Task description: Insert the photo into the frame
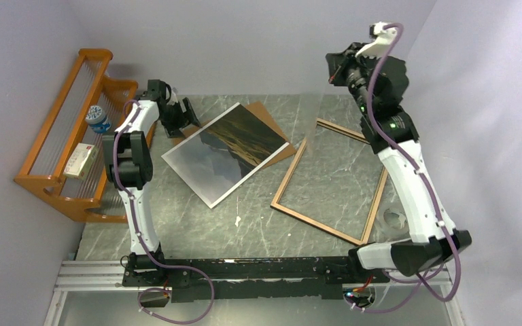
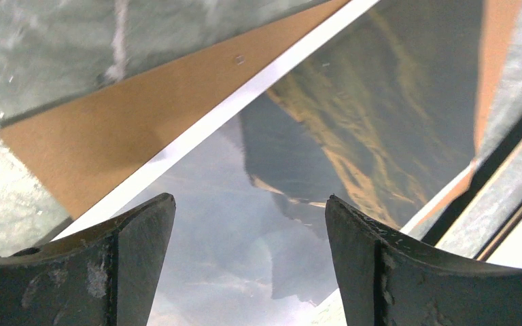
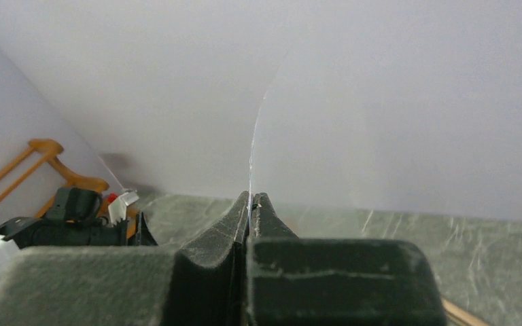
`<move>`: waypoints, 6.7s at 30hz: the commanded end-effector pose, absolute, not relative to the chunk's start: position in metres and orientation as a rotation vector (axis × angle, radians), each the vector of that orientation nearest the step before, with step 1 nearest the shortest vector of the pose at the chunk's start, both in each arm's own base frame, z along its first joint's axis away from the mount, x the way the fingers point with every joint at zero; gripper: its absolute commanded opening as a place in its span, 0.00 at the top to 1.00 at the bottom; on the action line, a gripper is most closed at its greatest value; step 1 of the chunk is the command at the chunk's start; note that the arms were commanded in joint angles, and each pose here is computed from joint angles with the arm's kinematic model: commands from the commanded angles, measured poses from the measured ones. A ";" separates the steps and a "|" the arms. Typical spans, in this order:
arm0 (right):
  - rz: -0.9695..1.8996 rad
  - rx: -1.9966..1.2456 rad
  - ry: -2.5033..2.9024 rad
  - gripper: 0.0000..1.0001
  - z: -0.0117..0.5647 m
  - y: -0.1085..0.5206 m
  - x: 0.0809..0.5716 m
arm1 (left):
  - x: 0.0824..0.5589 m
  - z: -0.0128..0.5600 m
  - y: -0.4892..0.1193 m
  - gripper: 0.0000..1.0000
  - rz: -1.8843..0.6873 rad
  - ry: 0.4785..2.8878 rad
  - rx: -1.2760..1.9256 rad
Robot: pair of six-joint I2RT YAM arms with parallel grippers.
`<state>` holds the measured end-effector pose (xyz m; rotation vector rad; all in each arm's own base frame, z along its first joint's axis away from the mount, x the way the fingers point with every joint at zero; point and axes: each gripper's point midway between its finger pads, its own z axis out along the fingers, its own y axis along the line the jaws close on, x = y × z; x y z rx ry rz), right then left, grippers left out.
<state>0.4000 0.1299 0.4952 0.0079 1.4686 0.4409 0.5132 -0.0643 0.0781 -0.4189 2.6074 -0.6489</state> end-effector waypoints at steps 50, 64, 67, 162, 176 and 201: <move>1.091 -0.564 1.071 1.00 0.634 0.214 0.249 | 0.394 0.433 -0.186 0.15 -1.416 1.466 0.721; 1.008 -0.420 1.102 1.00 0.626 0.204 0.288 | 0.344 0.447 -0.192 0.55 -1.505 1.383 0.904; 0.983 -0.388 1.129 1.00 0.619 0.199 0.298 | 0.347 0.445 -0.192 0.73 -1.502 1.398 0.895; 0.622 0.154 2.758 0.70 0.074 0.313 0.414 | 0.443 0.395 -0.083 0.97 -0.764 1.985 -0.003; 0.726 0.066 2.559 0.31 0.146 0.308 0.439 | 0.438 0.418 -0.098 0.97 -0.877 1.929 0.040; 1.006 0.001 1.476 0.01 0.442 0.193 0.397 | 0.295 0.558 -0.162 0.97 -1.339 1.380 0.704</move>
